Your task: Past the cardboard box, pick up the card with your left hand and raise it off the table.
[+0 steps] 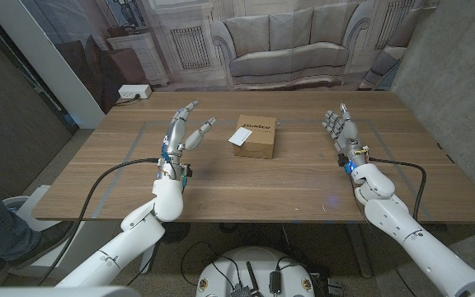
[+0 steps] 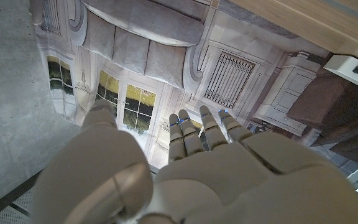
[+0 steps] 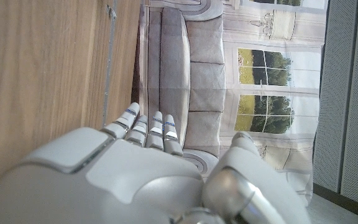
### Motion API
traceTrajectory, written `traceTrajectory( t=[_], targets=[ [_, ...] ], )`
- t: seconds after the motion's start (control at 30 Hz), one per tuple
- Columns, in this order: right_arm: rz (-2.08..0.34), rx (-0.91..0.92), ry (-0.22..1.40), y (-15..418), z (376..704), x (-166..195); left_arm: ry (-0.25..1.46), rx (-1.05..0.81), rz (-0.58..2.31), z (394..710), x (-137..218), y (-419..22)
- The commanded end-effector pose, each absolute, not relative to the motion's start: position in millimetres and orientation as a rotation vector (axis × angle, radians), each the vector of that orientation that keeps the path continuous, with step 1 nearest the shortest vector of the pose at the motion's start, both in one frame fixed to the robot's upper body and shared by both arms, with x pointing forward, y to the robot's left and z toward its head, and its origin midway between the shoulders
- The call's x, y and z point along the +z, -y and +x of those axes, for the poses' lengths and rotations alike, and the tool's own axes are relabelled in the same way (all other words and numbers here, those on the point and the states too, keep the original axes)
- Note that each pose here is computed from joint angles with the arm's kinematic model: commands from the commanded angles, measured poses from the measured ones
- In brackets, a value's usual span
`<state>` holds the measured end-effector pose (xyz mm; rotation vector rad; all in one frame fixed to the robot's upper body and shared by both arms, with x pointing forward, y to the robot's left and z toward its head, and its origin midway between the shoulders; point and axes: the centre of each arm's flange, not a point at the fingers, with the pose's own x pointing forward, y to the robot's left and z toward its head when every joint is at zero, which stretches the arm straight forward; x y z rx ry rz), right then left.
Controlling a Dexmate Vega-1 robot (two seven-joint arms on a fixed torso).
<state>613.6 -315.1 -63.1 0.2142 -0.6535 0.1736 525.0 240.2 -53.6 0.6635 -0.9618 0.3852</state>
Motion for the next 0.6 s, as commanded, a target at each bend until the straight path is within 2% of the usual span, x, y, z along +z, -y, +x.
traceTrajectory(
  t=[0.03,0.6],
  targets=[
    [0.23,0.175,0.656,313.6,613.1,-67.7,0.973,0.447,0.759,517.7,-51.2,-236.1],
    [0.244,0.177,0.657,312.3,611.6,-69.3,0.972,0.491,0.842,512.4,-50.4,-233.5]
  ],
)
